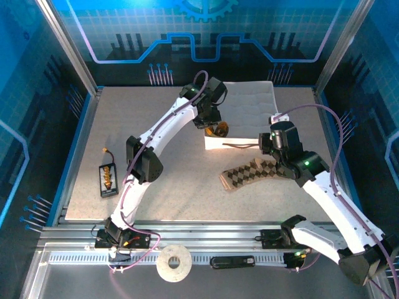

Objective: Roll the socks

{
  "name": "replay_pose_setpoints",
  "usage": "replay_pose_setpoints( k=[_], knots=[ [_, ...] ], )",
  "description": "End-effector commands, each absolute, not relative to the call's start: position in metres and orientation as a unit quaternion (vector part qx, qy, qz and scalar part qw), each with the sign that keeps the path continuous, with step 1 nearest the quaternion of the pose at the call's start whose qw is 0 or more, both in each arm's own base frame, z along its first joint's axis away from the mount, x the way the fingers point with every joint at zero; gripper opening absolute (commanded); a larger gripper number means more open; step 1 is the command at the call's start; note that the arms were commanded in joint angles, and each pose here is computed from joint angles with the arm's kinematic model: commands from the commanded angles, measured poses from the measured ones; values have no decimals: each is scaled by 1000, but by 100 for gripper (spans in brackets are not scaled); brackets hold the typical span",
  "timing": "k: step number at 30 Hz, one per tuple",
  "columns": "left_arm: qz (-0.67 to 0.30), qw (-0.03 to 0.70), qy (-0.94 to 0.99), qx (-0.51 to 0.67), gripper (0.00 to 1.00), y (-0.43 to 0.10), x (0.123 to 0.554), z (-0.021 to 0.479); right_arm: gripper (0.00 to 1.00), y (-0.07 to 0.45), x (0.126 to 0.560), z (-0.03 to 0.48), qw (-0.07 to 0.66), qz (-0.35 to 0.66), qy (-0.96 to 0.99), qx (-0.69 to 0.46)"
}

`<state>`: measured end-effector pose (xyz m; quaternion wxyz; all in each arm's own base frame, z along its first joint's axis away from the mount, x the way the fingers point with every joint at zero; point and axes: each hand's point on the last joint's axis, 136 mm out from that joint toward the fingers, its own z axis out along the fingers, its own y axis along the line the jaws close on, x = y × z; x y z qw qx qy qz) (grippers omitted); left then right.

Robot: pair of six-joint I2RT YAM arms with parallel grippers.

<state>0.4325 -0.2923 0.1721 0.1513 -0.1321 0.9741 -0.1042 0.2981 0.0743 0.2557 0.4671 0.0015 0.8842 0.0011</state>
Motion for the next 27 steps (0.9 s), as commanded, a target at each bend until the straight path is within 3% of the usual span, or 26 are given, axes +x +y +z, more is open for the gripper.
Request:
replay_pose_setpoints(
  k=[1,5,10,13,19,27],
  knots=[
    [-85,122,980,-131,19,-289,435,148,40,68,294,254,465,1,885,12],
    [-99,153,976,-122,21,-293,448,156,40,67,294,253,464,1,886,14],
    [-127,289,949,-24,40,-324,484,191,40,71,294,247,456,9,890,11],
    [-116,325,936,64,50,-340,494,189,40,70,293,249,456,10,890,12],
    [-111,322,925,169,50,-353,499,169,40,66,288,252,458,6,889,13],
    [-144,295,920,215,49,-356,485,170,40,63,282,249,454,4,891,14]
  ],
)
